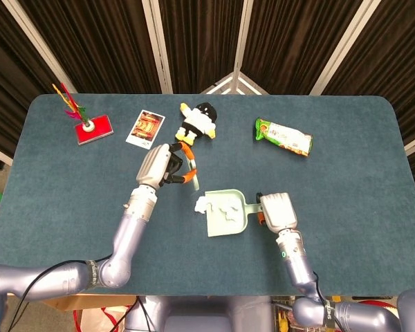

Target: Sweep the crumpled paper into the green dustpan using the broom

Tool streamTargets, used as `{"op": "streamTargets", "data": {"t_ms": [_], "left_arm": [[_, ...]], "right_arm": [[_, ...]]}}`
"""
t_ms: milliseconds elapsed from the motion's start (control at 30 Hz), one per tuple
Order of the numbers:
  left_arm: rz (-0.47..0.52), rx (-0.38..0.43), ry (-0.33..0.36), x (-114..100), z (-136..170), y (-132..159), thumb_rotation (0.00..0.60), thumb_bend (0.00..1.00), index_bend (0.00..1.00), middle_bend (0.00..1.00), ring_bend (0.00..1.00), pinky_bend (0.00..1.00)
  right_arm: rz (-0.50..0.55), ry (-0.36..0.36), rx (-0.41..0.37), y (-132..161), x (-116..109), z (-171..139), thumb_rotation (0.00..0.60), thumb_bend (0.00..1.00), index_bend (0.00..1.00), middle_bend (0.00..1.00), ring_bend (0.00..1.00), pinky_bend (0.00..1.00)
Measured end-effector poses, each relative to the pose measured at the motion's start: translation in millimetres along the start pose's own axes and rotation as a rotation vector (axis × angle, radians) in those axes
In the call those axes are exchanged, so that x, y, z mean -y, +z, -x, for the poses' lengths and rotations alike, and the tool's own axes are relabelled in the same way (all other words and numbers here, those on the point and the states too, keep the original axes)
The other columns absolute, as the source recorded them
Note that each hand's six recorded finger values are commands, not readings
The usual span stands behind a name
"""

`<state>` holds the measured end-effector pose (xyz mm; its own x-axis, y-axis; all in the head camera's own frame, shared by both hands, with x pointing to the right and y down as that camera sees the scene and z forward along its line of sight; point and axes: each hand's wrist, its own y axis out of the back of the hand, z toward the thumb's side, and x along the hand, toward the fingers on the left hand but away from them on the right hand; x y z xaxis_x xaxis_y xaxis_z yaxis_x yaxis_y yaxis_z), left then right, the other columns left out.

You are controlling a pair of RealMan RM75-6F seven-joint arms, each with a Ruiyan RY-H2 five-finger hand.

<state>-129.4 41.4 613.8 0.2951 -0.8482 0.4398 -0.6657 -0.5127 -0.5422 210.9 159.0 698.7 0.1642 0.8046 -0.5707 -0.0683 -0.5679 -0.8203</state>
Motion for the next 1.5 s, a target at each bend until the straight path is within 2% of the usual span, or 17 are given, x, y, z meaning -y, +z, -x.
{"op": "streamTargets", "data": {"t_ms": [333, 500, 667, 867, 1167, 1367, 1500], "left_arm": [[-0.074, -0.082, -0.154, -2.6, 9.4, -17.7, 0.6, 0.42, 0.76, 0.97, 0.87, 0.92], [-0.095, -0.114, -0.226, 6.1, 12.9, -19.5, 0.6, 0.42, 0.76, 0.97, 0.87, 0.92], [-0.106, -0.11, -0.259, 20.4, 15.1, -15.9, 0.6, 0.42, 0.76, 0.97, 0.87, 0.92], [-0.095, -0.094, -0.243, 43.0, 12.3, -7.7, 0.6, 0.41, 0.76, 0.97, 0.87, 0.92], [-0.067, -0.024, -0.222, 83.6, 7.1, 27.3, 0.6, 0.39, 0.76, 0.97, 0.87, 0.92], [0.005, 0.013, -0.14, 92.7, 3.0, 45.7, 0.6, 0.39, 0.76, 0.97, 0.87, 0.92], [0.065, 0.009, -0.09, 97.5, -2.1, 50.7, 0.6, 0.38, 0.76, 0.97, 0.87, 0.92]], "right_arm": [[-0.009, 0.006, 0.008, -0.6, 4.0, -0.5, 0.6, 0.5, 0.58, 0.81, 0.81, 0.72], [-0.008, 0.008, 0.008, -0.8, 4.9, -0.9, 0.6, 0.5, 0.58, 0.81, 0.81, 0.72], [-0.01, 0.009, 0.006, -0.1, 5.4, -1.4, 0.6, 0.5, 0.58, 0.81, 0.81, 0.72], [-0.009, 0.011, 0.005, 0.8, 6.5, -1.6, 0.6, 0.5, 0.58, 0.81, 0.81, 0.72], [-0.002, 0.003, 0.014, -2.7, 0.9, -3.1, 0.6, 0.5, 0.58, 0.81, 0.81, 0.72], [0.004, 0.0, 0.02, -4.8, -2.1, -5.1, 0.6, 0.5, 0.58, 0.81, 0.81, 0.72], [0.005, -0.005, 0.019, -3.6, -4.2, -6.0, 0.6, 0.5, 0.58, 0.81, 0.81, 0.72]]}}
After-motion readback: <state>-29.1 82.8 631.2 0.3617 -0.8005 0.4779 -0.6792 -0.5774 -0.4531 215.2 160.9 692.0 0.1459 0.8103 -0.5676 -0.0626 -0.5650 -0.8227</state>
